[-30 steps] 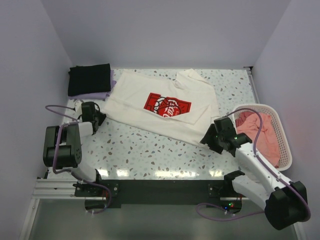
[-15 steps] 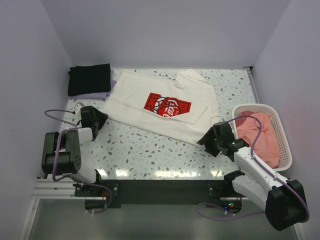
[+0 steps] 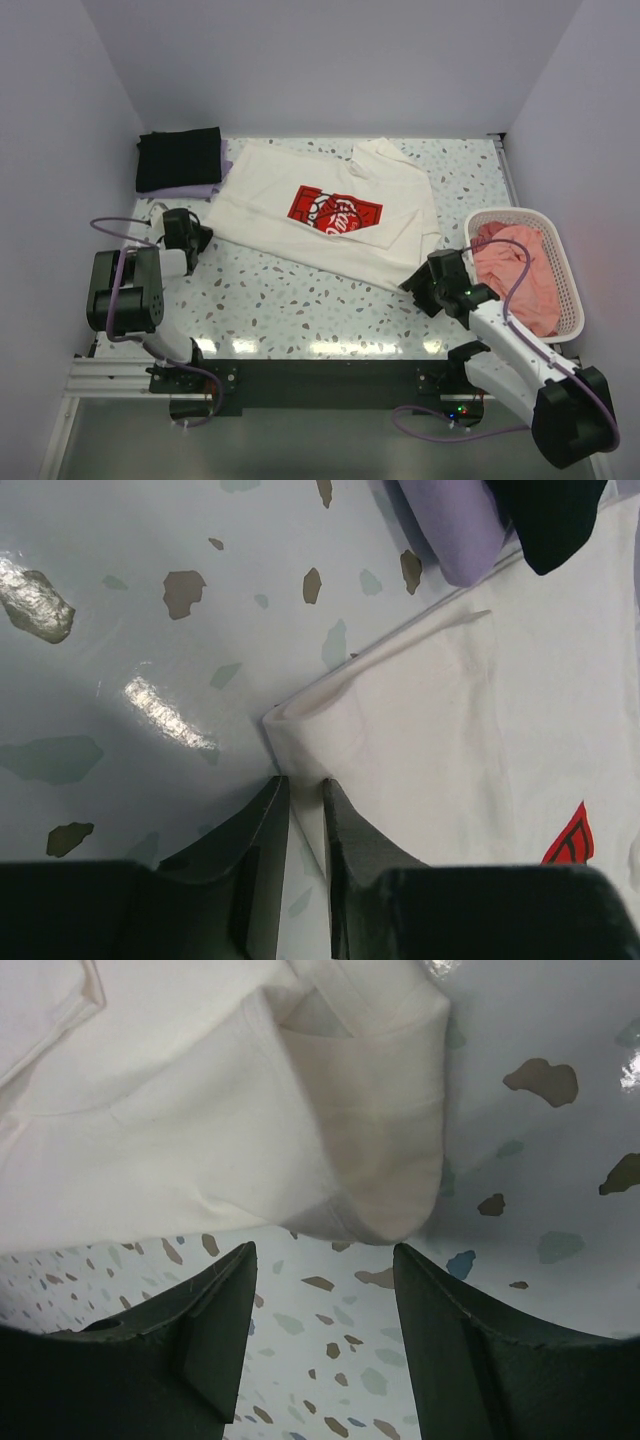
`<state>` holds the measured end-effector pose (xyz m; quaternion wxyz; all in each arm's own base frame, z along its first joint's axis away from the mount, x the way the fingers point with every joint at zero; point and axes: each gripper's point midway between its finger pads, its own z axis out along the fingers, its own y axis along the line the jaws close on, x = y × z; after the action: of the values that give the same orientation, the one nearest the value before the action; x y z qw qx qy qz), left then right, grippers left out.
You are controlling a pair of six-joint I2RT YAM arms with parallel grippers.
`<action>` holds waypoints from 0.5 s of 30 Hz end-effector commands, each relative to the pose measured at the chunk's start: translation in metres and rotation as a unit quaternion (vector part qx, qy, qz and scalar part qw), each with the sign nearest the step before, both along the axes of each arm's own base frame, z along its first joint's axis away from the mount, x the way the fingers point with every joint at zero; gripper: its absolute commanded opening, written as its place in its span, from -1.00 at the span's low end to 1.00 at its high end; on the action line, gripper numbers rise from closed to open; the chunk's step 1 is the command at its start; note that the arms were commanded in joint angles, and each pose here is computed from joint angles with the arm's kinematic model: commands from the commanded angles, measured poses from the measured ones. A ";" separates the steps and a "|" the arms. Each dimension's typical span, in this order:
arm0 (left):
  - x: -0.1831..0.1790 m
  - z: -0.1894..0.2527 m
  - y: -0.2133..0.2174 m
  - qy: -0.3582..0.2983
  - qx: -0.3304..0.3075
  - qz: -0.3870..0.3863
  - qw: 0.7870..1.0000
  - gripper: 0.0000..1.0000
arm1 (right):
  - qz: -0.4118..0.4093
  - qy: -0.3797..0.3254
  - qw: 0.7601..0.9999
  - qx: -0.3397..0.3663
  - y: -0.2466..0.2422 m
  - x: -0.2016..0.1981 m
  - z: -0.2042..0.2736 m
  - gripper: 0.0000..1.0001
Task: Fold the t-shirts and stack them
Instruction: Fold the tshirt
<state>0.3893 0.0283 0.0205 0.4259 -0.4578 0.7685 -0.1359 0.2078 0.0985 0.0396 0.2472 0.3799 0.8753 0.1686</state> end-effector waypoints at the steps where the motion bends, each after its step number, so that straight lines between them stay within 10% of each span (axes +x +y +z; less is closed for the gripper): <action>1: 0.003 -0.003 0.010 0.010 0.017 0.015 1.000 -0.52 | -0.024 0.004 1.000 -0.011 -0.007 0.001 -0.009 0.20; 11: 0.008 -0.001 0.008 0.008 0.022 0.003 1.000 -0.76 | -0.045 -0.015 0.993 -0.109 -0.037 0.021 -0.002 0.08; 15: 0.009 0.000 0.008 0.009 0.022 0.000 1.000 -1.00 | -0.019 -0.016 0.989 -0.144 -0.040 0.031 0.005 -0.45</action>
<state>0.3922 0.0301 0.0166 0.4208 -0.4564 0.7735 -0.1279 0.2164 0.0690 0.0242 0.2700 0.3728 0.8849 0.0705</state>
